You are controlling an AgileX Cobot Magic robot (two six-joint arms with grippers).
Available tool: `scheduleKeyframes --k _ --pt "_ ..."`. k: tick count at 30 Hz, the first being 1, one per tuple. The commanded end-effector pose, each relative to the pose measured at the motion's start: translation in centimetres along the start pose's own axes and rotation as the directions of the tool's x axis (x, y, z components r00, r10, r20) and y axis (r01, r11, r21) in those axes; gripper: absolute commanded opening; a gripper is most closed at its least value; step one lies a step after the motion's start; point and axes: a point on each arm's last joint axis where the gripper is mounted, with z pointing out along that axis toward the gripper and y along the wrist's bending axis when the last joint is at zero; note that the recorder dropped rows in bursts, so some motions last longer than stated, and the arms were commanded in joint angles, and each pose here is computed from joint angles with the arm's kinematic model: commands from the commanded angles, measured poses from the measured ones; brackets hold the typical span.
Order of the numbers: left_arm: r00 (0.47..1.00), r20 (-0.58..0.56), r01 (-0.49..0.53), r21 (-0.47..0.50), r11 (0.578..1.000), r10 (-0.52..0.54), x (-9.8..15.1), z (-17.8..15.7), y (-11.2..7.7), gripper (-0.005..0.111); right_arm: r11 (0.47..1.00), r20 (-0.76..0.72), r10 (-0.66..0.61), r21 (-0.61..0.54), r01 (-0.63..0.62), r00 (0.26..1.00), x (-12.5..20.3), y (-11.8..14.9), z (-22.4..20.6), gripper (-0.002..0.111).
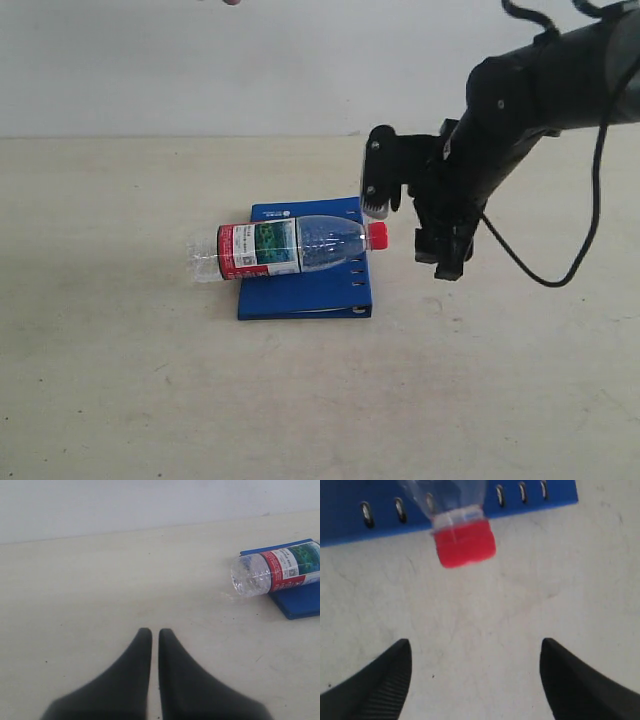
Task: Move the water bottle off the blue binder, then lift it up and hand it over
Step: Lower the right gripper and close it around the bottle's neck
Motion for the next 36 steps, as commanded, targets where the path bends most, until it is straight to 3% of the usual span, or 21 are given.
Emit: scheduleKeyframes --k 1,12,26,32,36 --pt "1.0 0.004 0.005 0.006 1.0 -0.006 0.0 0.0 -0.1 0.004 0.992 0.013 -0.122 0.043 0.122 0.992 -1.5 0.5 1.4 0.067" --pt "1.0 0.004 0.005 0.006 1.0 -0.006 0.0 0.0 -0.1 0.004 0.983 0.076 -0.144 0.127 0.134 0.987 -2.6 0.2 2.1 0.067" --pt "1.0 0.004 0.005 0.006 1.0 -0.006 0.0 0.0 -0.1 0.004 0.987 0.059 -0.142 0.08 0.137 0.988 -2.3 1.1 4.7 0.067" --pt "1.0 0.004 0.005 0.006 1.0 -0.006 0.0 0.0 -0.1 0.004 0.99 0.07 -0.118 0.089 0.112 0.991 -2.4 1.0 4.9 0.047" --pt "1.0 0.004 0.005 0.006 1.0 -0.006 0.0 0.0 -0.1 0.004 0.99 0.07 -0.117 0.089 0.11 0.991 -2.4 1.0 4.9 0.045"
